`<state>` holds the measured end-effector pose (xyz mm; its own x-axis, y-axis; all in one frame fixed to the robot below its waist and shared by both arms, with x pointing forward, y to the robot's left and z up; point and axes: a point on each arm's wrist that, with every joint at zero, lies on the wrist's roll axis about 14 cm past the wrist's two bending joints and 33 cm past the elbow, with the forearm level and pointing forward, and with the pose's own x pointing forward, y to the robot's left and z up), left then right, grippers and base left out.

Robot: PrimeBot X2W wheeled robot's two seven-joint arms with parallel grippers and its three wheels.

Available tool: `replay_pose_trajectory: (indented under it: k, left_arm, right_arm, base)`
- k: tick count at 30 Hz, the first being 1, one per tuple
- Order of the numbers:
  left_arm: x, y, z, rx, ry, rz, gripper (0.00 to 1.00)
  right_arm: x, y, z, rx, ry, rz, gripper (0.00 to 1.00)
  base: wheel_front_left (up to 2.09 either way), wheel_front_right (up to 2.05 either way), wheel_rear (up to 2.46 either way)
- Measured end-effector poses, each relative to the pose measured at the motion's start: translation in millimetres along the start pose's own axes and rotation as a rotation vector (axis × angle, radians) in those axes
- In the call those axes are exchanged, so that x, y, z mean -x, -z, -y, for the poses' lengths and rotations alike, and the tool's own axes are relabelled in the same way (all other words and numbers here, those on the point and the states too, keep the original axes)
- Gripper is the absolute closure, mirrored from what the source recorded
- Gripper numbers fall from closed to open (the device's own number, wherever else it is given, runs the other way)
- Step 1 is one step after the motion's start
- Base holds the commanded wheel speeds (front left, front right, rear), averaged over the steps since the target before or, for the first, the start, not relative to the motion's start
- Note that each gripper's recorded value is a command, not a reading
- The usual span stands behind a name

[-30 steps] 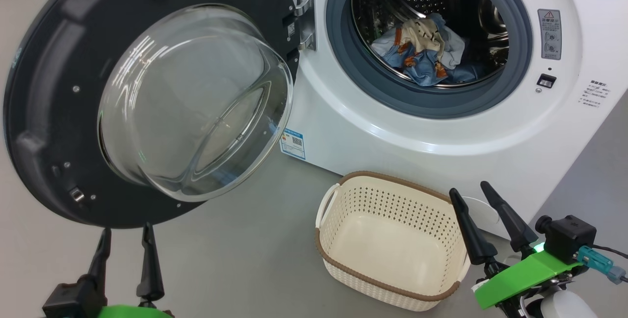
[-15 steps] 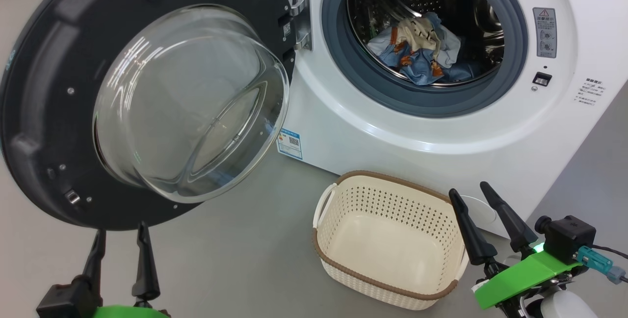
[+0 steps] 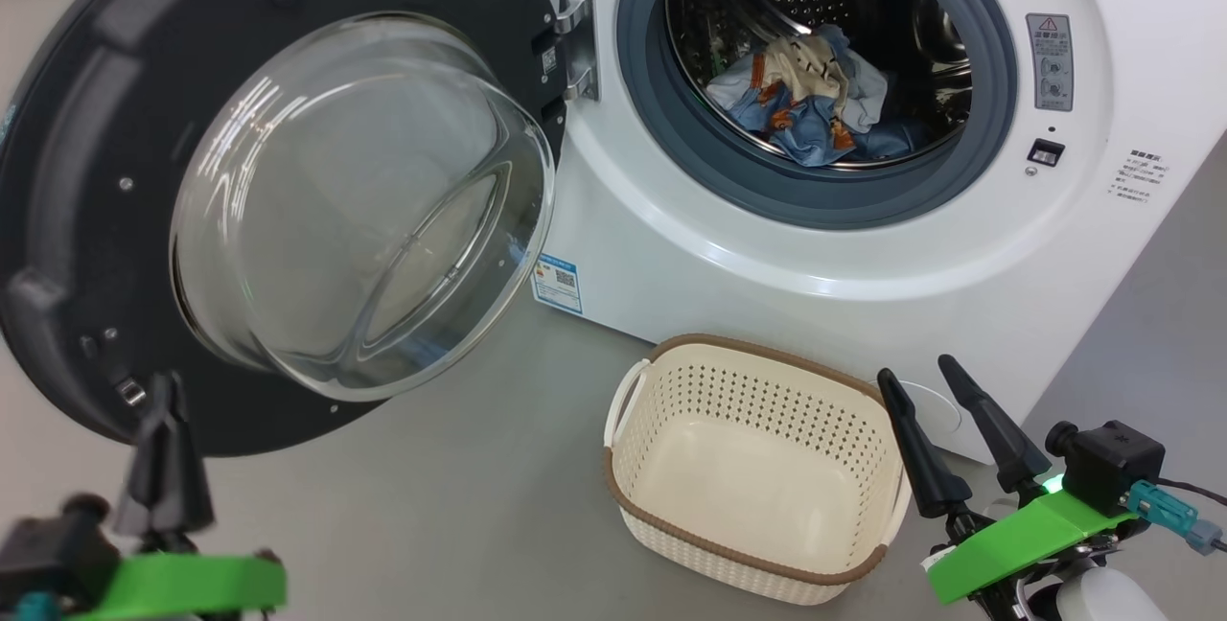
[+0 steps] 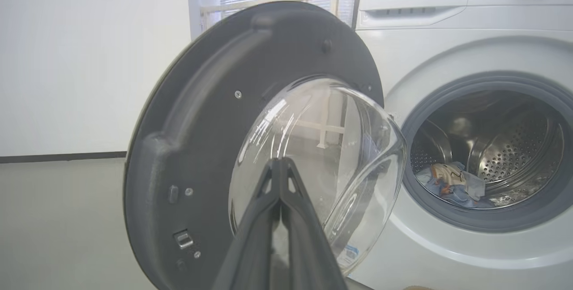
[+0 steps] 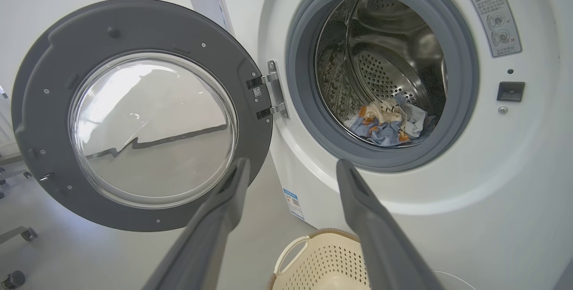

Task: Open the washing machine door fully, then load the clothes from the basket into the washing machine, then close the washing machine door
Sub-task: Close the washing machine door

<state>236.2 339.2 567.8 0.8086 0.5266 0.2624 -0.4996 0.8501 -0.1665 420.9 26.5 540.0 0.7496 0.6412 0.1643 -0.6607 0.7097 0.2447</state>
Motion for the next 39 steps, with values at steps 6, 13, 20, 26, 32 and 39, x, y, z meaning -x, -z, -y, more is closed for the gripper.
replay_pose_trajectory:
  k: [6,13,20,26,32,39]
  left_arm:
    - [-33,-70,0,-0.032,0.058,0.201,1.0]
    - [-68,-150,-36,0.144,0.008,0.398,1.0]
    - [-102,-157,-101,0.43,-0.125,0.408,1.0]
    - [-128,-113,-136,0.675,-0.243,0.297,1.0]
    - [-138,-56,-155,0.788,-0.373,0.141,1.0]
    - [-145,-2,-153,0.941,-0.453,-0.021,1.0]
  right_arm:
    - [2,-2,2,0.002,0.007,0.003,0.0]
    - [6,1,10,0.009,0.022,-0.007,0.0]
    - [15,7,30,0.025,0.057,-0.03,0.0]
    - [26,12,48,0.039,0.091,-0.052,0.0]
    - [31,9,61,0.057,0.11,-0.054,0.0]
    - [36,8,72,0.071,0.131,-0.057,0.0]
  base:
    - [0.0,0.0,0.0]
    - [0.0,0.0,0.0]
    - [0.0,0.0,0.0]
    - [0.0,0.0,0.0]
    - [0.0,0.0,0.0]
    - [0.0,0.0,0.0]
